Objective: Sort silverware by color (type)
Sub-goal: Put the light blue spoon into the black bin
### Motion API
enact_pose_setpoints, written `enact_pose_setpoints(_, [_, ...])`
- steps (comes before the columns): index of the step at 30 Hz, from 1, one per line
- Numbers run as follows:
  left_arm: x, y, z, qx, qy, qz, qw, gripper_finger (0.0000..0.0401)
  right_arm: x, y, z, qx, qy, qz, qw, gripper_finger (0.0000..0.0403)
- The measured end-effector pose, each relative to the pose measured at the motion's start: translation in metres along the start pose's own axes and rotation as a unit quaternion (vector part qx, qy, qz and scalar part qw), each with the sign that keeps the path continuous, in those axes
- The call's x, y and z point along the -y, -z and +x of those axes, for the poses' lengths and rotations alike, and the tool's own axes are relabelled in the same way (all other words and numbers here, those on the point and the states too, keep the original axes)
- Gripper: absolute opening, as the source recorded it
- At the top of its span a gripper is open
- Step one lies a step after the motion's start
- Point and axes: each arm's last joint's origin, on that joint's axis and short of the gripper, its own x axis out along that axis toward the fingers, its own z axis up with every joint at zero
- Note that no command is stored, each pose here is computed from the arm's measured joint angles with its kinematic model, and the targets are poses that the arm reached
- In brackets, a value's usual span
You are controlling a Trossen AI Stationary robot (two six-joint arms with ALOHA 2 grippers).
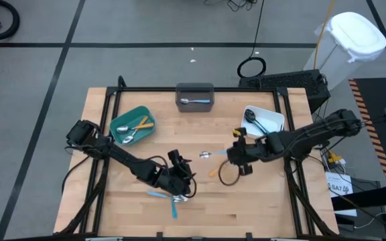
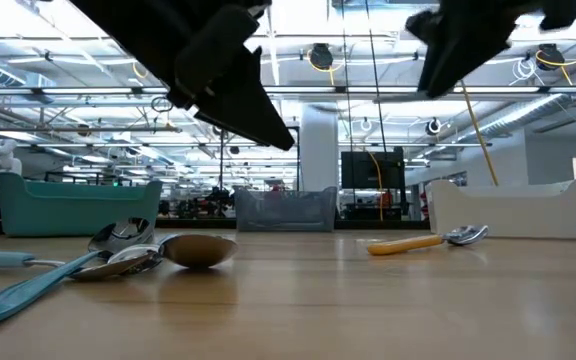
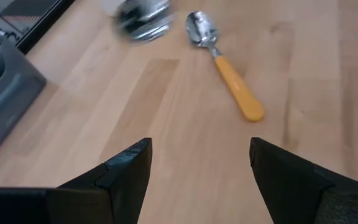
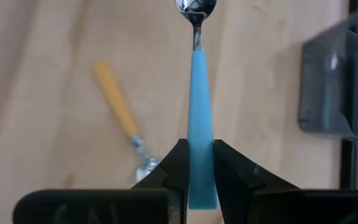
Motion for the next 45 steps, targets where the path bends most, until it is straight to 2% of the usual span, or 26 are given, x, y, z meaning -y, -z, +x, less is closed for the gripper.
enact_pose_setpoints(5, [0.003, 0.0, -0.003, 0.004, 0.006, 0.002, 1.0, 0.0269, 0.024, 0.004, 0.019, 0.003, 0.027, 0.009, 1.0, 0.0044])
enact_pose_setpoints(13, [0.005, 0.001, -0.004, 0.005, 0.009, -0.015, 1.0, 0.0268, 0.075, 0.0, 0.033, 0.058, 0.087, 0.013, 0.994, 0.0044])
enact_pose_setpoints(23, [0.005, 0.003, -0.004, -0.004, 0.005, 0.022, 1.0, 0.0269, 0.132, 0.005, 0.039, 0.152, 0.081, 0.046, 0.984, 0.0044])
enact_pose_setpoints(32, [0.004, 0.004, -0.004, -0.008, 0.004, 0.026, 1.0, 0.0269, 0.174, 0.011, 0.052, 0.236, 0.079, 0.063, 0.966, 0.0044])
enact_pose_setpoints(45, [0.004, 0.01, -0.005, -0.035, 0.015, 0.017, 0.999, 0.0268, 0.243, 0.024, 0.096, 0.252, 0.048, 0.105, 0.961, 0.0045])
